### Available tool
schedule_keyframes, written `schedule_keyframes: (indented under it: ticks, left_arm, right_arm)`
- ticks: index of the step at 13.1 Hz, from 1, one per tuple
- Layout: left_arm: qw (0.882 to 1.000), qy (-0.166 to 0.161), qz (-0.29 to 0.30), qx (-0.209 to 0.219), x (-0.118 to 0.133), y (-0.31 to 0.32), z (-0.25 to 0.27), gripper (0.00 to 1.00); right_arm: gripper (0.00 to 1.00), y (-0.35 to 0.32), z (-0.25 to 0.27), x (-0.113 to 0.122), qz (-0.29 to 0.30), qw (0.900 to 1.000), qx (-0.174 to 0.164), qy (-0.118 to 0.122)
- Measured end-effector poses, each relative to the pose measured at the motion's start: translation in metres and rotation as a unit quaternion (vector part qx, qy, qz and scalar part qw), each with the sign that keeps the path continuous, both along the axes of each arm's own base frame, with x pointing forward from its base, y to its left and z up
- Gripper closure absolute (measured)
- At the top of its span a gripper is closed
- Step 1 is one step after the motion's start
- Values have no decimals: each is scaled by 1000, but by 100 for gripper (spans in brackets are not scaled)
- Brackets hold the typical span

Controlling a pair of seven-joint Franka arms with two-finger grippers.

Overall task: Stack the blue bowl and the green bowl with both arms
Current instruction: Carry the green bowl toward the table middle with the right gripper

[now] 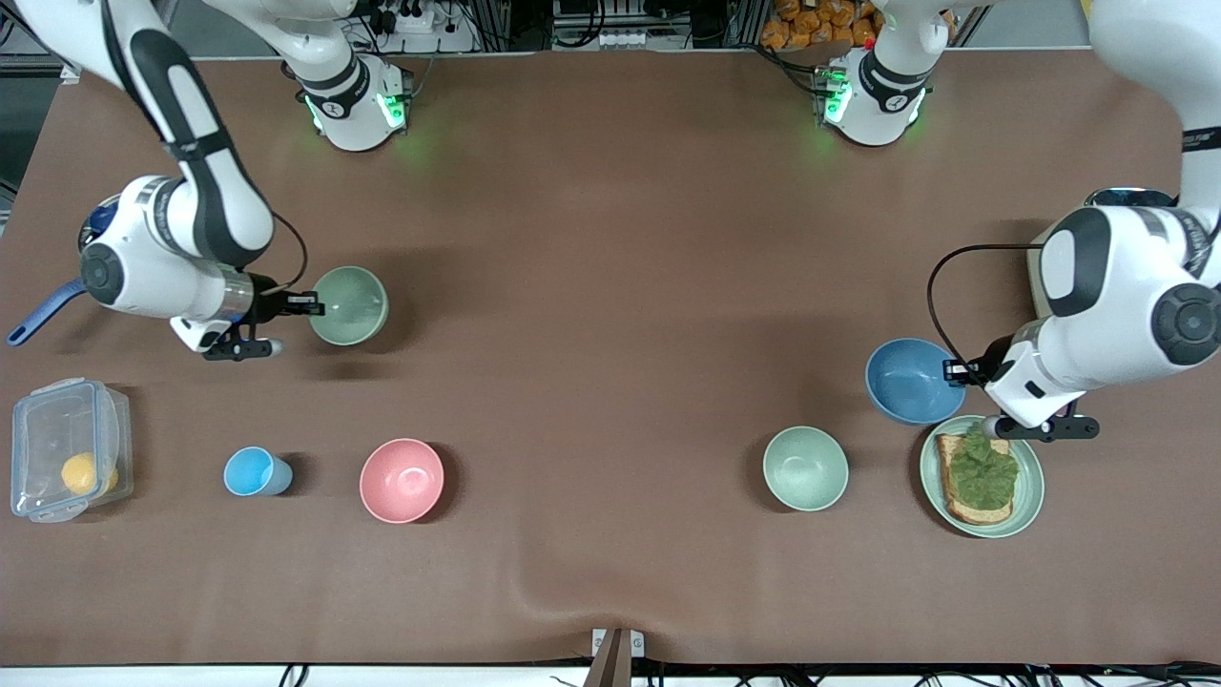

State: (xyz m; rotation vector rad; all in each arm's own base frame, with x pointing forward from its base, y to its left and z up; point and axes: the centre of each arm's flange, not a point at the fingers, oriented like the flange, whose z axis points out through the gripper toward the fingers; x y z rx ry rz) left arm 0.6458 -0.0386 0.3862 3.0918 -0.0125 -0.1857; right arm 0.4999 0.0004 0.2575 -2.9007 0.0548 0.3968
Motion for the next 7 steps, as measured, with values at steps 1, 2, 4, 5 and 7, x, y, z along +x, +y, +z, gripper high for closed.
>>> schedule_keyframes:
  ticks: [1,2,4,5,7]
  left_arm:
    - [1000,-1,0,0,2,0,10,95]
    - [1000,-1,0,0,3,0,19,95]
    - [1000,-3,-1,-1,3,-11,39,95]
    - [1000,-3,-6,-4,1,-26,52,95]
    - [1000,-2,-13,-7,-6,-59,80,95]
  right_arm:
    - [96,12,6,0,-18,1000,-6,3]
    - [96,31,11,0,-39,999,-15,6]
    - [96,90,23,-5,-79,996,-39,14]
    - [96,126,28,-11,-101,994,-45,17]
    - [96,199,35,-26,-136,990,-30,9]
